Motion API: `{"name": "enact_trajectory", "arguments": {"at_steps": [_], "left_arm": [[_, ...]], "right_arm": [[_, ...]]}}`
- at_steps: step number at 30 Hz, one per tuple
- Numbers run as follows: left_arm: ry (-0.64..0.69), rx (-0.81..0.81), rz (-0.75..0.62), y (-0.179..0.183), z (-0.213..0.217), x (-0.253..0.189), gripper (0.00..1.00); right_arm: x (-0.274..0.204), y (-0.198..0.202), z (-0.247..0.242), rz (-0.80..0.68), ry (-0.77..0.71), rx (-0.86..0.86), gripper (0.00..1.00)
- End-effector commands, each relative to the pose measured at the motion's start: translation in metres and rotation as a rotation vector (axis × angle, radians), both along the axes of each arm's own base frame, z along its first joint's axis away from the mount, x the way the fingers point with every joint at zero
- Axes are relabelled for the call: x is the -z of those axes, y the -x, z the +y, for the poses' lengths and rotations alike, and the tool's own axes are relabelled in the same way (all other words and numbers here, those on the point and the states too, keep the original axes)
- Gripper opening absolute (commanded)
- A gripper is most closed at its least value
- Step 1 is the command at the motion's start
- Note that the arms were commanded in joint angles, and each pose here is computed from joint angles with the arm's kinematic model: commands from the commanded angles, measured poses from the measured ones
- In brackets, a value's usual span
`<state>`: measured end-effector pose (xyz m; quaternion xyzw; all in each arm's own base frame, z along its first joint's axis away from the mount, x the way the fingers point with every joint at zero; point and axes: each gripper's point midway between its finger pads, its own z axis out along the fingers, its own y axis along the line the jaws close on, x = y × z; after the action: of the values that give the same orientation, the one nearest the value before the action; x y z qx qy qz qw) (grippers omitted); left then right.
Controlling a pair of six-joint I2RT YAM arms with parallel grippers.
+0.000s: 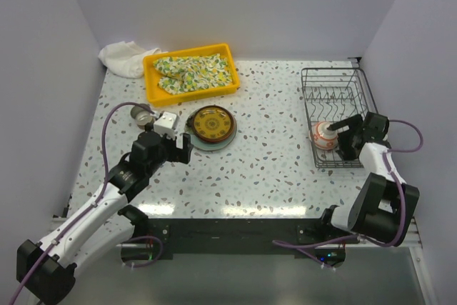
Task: Unload the mixed dishes from the dish rack
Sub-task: Pick up the bowl from the dish rack.
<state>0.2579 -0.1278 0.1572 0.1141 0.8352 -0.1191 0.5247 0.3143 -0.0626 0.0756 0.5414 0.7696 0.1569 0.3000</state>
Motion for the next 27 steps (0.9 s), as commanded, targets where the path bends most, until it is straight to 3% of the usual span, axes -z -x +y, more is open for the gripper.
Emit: {"name": "enact_trajectory", "arguments": {"at_steps": [1, 11, 27], "left_arm": [[0.01, -0.001, -0.063, -0.01, -0.003, -0.015, 0.99], [-0.001, 0.006, -0.051, -0.01, -0.004, -0.011, 0.99], [-0.011, 0.025, -0.036, -0.01, -0.007, -0.006, 0.98]], "right_arm": [[0.0, -0.012, -0.003, -0.047, -0.005, 0.009, 0.96], [0.024, -0.011, -0.004, -0.03, -0.014, 0.021, 0.96], [0.035, -0.022, -0.003, -0.198, 0.009, 0.027, 0.94]]}}
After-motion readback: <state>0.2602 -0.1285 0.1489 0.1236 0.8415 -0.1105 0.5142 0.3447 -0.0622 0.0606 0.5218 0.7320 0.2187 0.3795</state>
